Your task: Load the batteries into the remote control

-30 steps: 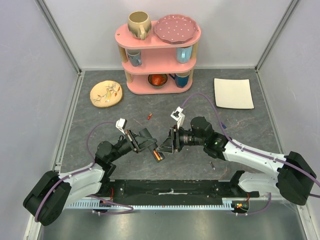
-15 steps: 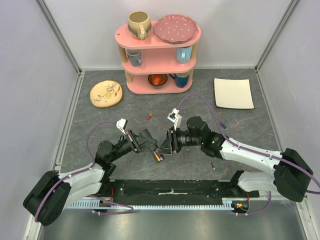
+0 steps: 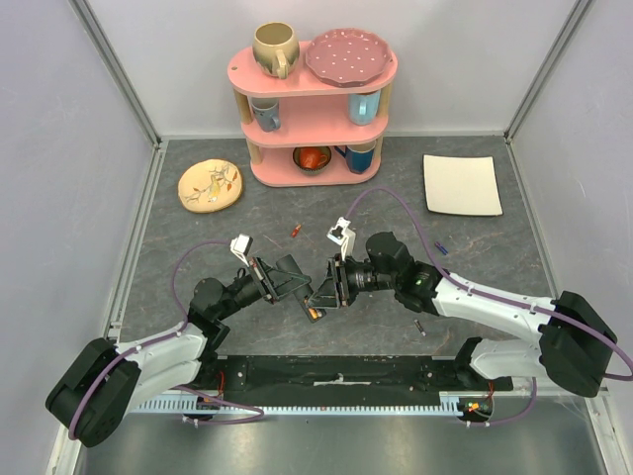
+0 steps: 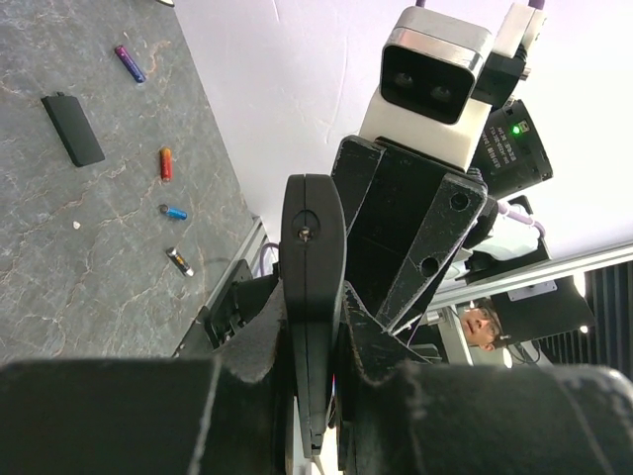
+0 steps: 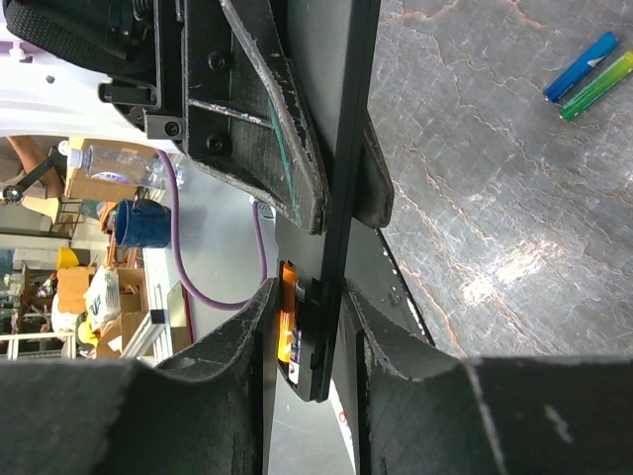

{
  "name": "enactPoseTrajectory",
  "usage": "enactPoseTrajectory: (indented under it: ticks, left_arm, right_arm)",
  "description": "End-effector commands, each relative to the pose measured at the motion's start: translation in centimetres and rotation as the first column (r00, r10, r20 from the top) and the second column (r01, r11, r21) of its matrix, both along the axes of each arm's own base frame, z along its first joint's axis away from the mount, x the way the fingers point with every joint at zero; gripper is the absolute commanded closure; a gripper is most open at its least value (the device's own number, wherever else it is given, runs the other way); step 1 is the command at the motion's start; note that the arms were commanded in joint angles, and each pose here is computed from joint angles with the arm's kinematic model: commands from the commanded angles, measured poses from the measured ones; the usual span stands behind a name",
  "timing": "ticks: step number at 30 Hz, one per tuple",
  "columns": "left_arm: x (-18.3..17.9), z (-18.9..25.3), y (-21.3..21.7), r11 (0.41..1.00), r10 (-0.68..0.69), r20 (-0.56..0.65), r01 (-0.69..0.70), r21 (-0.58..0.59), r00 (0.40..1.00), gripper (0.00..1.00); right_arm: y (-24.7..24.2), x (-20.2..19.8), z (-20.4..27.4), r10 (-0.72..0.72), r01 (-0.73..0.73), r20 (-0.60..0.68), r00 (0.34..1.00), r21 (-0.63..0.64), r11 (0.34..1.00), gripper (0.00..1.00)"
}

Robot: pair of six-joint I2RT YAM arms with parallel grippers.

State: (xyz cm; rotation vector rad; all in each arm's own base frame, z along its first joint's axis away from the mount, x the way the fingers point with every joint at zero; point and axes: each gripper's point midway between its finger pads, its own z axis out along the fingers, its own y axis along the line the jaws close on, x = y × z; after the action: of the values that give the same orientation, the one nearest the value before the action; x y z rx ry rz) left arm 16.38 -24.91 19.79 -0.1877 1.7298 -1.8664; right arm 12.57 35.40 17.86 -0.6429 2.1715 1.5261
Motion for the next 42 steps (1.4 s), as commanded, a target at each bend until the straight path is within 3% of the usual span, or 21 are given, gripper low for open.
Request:
enactPoseTrajectory:
  ticks: [1,10,14,17,29,35,42]
  left_arm:
    - [-0.1,3.4,-0.2,0.998,-0.003,0.117,0.01,-0.057,0.993,0.98]
    - [-0.1,3.8,-0.2,0.998,-0.003,0.122,0.011,-0.063,0.993,0.98]
    - [-0.1,3.4,-0.2,0.999,-0.003,0.117,0.009,-0.053,0.993,0.98]
    - [-0.1,3.2,-0.2,0.999,-0.001,0.114,0.007,-0.051,0.993,0.98]
    - [0.1,3.5,-0.3,0.999,0.001,0.121,0.005,-0.049,0.993,0.98]
    - [0.4,2.5,-0.4,1.0,0.006,0.114,-0.005,-0.012,0.993,0.98]
    - [0.7,1.2,-0.4,1.0,0.016,0.098,-0.018,0.023,0.995,0.98]
  right_arm:
    - [0.3,0.3,0.1,-0.003,0.003,0.01,1.0,-0.001,1.0,0.65]
    - [0.2,0.6,-0.9,-0.022,0.022,0.002,1.0,-0.048,0.999,0.71]
    - [0.2,0.9,0.2,-0.038,0.038,0.019,0.999,-0.023,0.999,0.55]
    - [0.1,0.8,1.2,-0.045,0.045,0.024,0.999,-0.001,0.999,0.51]
    - [-0.6,-0.8,-0.2,0.011,-0.011,-0.021,1.0,-0.011,1.0,0.51]
    - [-0.9,0.6,2.8,-0.031,0.03,0.069,0.997,0.021,0.999,0.43]
    - [-3.2,2.6,7.8,-0.059,0.068,0.213,0.975,-0.034,0.997,0.36]
